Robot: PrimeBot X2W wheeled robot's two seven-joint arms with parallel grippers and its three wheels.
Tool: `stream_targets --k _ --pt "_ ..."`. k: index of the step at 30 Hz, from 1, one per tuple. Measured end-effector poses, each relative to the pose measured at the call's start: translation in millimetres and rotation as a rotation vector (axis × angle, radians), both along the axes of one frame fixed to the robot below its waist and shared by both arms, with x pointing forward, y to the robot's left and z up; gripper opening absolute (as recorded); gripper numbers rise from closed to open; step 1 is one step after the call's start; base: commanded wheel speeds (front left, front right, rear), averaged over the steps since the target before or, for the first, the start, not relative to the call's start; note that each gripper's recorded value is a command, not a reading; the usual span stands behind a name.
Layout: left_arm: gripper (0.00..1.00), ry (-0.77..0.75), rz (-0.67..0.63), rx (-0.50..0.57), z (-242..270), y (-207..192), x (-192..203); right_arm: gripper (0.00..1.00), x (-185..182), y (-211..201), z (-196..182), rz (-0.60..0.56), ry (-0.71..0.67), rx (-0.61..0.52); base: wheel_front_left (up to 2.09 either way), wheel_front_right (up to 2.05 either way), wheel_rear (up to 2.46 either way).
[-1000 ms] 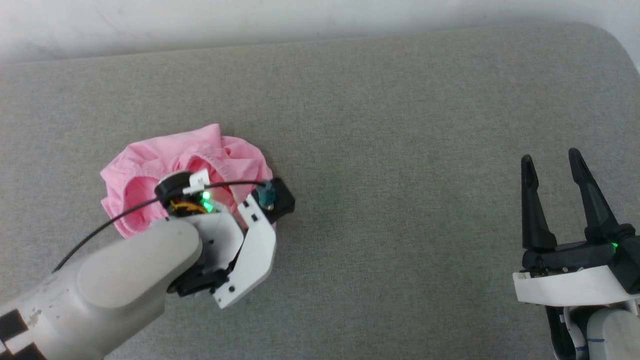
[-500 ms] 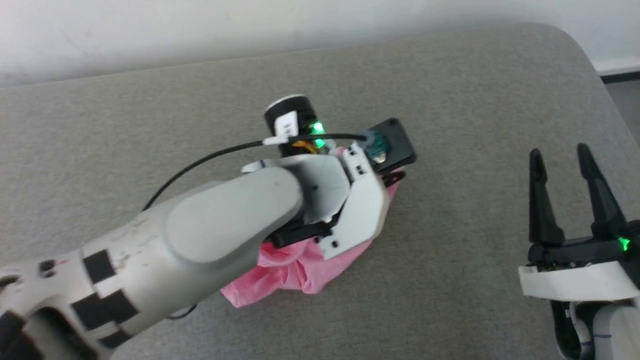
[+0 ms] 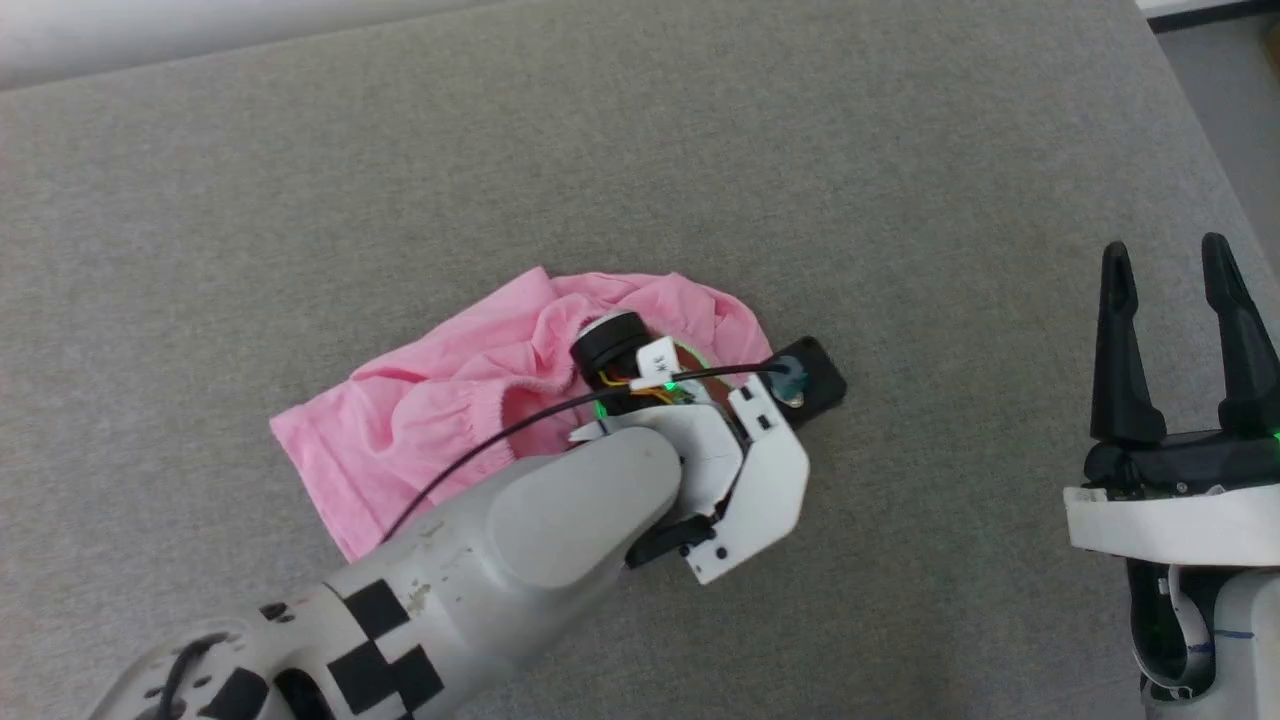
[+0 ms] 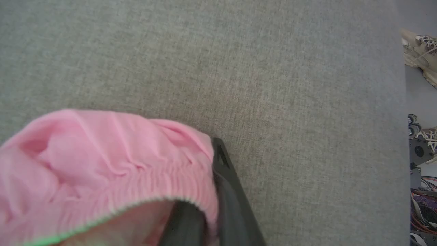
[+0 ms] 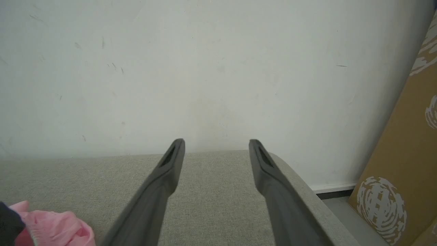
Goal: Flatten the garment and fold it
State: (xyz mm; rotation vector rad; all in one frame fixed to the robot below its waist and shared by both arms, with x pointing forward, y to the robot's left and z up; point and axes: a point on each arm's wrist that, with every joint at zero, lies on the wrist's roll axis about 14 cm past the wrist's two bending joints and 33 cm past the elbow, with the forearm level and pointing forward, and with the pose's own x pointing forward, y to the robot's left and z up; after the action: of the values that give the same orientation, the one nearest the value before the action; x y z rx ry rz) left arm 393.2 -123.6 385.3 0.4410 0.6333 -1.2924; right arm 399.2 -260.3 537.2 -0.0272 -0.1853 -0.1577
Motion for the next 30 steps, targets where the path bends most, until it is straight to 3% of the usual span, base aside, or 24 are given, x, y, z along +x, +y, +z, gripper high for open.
stream_targets --k 5,6,7,15,21,30 --pt "0.0 0.056 -0.038 -0.006 -8 -19 -18 1.0 -1 -8 -8 -0.024 0.028 -0.008 0.0 0.0 0.0" --pt "0.36 0.057 -0.044 -0.009 -7 -21 -20 1.0 -1 -8 -8 -0.026 0.028 -0.009 0.0 0.0 0.0" --pt "1.0 0.045 -0.051 -0.01 -6 -22 -21 1.0 -2 -8 -8 -0.026 0.028 -0.011 0.0 0.0 0.0" --pt "1.0 -0.08 -0.037 -0.209 37 -32 -11 1.0 -15 -9 1 -0.034 0.015 -0.042 0.0 0.0 0.0" --pt "1.0 -0.199 0.051 -0.37 93 -18 7 1.0 -25 2 10 -0.004 -0.008 -0.045 0.0 0.0 0.0" --pt "1.0 -0.34 0.318 -0.284 109 88 23 1.0 -16 40 35 0.113 -0.097 -0.04 0.0 0.0 0.0"
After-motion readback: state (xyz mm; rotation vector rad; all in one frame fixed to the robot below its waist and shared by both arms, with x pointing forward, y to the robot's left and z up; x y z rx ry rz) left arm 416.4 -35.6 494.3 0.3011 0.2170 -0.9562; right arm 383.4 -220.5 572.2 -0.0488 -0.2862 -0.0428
